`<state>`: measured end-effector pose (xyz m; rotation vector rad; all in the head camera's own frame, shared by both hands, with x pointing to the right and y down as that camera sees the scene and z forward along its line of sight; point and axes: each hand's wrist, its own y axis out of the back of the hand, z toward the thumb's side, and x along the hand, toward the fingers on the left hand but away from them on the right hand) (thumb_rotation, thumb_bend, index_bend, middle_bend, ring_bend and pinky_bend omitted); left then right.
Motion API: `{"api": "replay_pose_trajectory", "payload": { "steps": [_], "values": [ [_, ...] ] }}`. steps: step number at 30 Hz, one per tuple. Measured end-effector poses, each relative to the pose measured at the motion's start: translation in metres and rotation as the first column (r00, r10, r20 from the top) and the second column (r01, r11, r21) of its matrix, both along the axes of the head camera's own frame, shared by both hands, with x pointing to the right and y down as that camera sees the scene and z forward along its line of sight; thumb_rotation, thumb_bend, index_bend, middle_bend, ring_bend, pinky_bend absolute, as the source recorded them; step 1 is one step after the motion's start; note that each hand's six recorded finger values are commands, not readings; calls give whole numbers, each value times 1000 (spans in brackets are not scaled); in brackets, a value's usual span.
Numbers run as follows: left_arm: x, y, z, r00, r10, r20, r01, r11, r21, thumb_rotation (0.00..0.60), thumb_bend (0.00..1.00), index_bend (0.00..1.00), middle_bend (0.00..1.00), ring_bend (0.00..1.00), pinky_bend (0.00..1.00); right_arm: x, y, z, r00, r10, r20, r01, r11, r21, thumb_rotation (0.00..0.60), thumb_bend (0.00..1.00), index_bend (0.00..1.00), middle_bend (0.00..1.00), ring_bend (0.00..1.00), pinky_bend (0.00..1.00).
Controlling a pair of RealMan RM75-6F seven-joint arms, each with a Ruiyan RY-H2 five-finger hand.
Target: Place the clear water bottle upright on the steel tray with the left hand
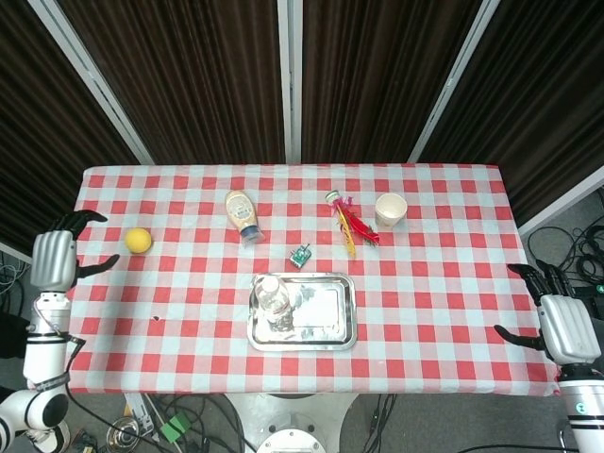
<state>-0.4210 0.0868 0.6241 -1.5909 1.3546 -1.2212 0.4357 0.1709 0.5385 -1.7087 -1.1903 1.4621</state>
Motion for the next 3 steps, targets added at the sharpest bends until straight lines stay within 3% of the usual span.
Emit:
{"api": "replay_pose_trajectory", "payload": {
  "steps": [3],
  "values": [
    [-3, 8, -1, 993, 55, 101, -53, 998, -19, 600, 100, 425, 411, 294, 304, 0, 0, 0, 1000, 2, -2, -2, 1000, 2, 600, 44, 163, 158, 0, 44]
  ]
}}
